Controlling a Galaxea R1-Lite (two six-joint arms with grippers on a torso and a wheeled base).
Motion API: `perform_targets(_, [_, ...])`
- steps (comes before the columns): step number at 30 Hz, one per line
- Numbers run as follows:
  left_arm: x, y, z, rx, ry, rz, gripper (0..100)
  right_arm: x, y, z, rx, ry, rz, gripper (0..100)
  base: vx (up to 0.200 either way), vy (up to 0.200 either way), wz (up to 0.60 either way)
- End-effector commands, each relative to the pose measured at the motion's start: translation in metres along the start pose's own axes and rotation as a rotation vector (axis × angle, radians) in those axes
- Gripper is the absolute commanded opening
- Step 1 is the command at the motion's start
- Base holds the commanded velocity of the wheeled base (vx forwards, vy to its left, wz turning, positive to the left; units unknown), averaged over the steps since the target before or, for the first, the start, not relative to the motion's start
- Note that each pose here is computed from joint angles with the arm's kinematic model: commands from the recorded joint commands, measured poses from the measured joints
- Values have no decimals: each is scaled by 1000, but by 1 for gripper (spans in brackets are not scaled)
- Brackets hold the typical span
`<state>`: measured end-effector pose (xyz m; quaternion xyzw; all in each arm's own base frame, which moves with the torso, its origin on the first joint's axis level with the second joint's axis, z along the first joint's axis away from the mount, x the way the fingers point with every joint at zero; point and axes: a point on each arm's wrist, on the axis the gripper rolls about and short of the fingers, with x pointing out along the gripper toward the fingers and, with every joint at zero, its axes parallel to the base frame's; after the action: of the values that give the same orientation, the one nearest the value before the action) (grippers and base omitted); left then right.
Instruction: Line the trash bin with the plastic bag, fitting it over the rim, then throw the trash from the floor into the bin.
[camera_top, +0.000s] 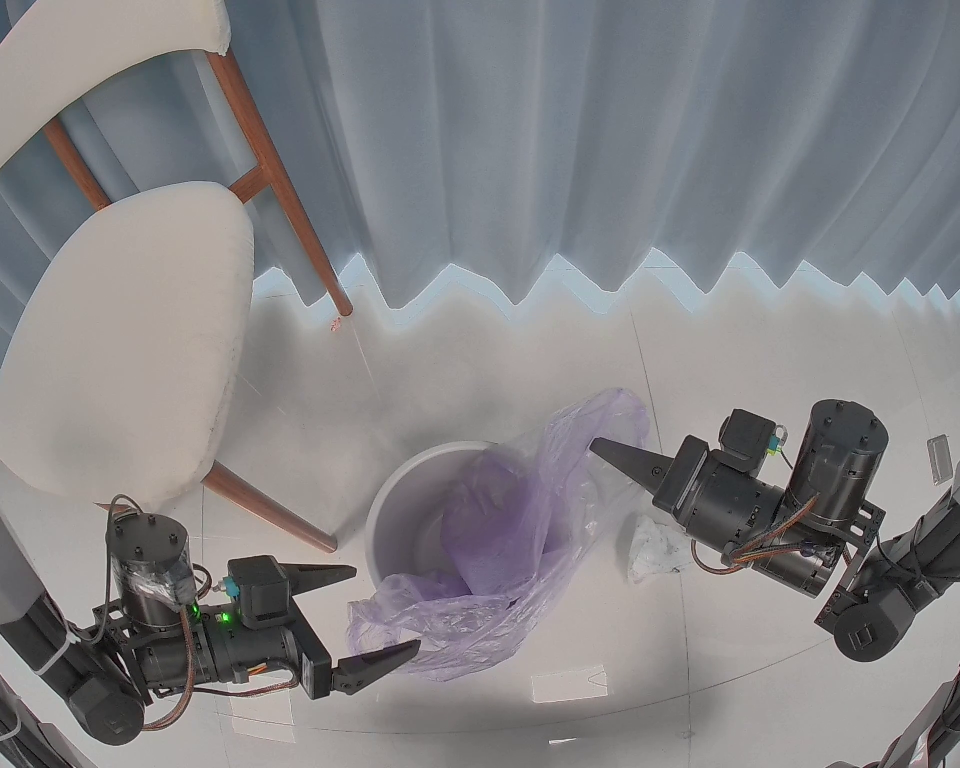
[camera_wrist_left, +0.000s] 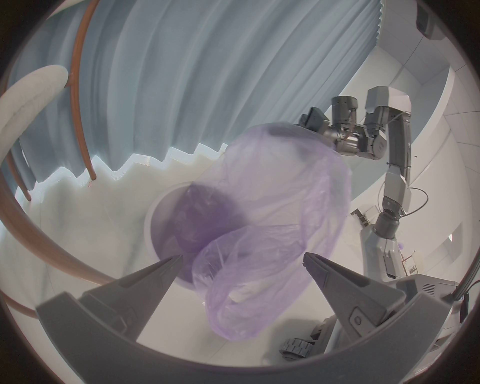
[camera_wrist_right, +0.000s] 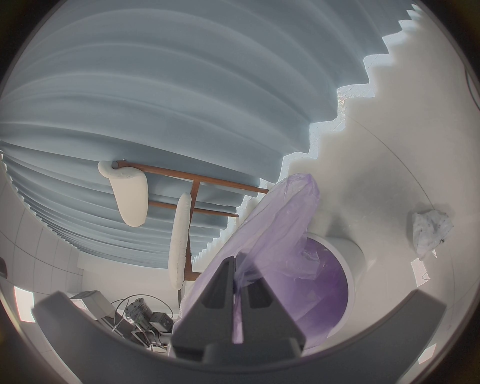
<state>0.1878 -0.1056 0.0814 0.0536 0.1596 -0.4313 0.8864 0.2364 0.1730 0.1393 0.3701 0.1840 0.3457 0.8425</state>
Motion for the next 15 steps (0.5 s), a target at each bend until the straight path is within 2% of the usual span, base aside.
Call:
perform_targets(1, [11,17,-4,-19,11,40,100,-1,1,-2,-2,4,6,0,0,0,0])
perform_targets(4, [10,12,-7,-22,10,12,100,-1,2,-1,-4,2,6,0,0,0,0])
perform_targets(15, [37,21,-17,-6,-19,18,100,-5,5,-2,-7,4,13,0,0,0,0])
